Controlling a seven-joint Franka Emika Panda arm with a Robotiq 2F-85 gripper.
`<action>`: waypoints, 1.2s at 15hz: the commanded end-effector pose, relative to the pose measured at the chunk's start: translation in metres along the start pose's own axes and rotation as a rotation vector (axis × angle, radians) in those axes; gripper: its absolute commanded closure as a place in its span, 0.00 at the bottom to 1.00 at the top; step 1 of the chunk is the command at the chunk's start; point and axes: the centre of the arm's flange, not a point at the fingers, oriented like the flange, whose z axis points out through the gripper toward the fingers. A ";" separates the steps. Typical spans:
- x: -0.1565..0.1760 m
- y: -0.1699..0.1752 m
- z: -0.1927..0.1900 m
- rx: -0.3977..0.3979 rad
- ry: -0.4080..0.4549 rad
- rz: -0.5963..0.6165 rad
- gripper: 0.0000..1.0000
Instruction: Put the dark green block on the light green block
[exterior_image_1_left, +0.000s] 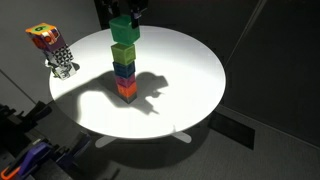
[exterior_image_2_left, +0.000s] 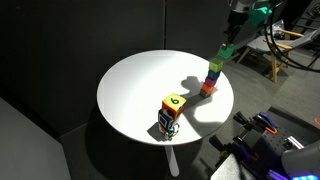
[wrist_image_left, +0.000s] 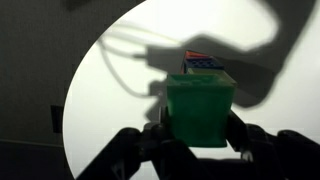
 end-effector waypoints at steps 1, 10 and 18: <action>0.002 -0.005 -0.009 -0.024 -0.012 0.020 0.71; 0.015 -0.017 -0.010 -0.061 -0.038 0.059 0.71; 0.030 -0.031 -0.011 -0.085 -0.051 0.061 0.71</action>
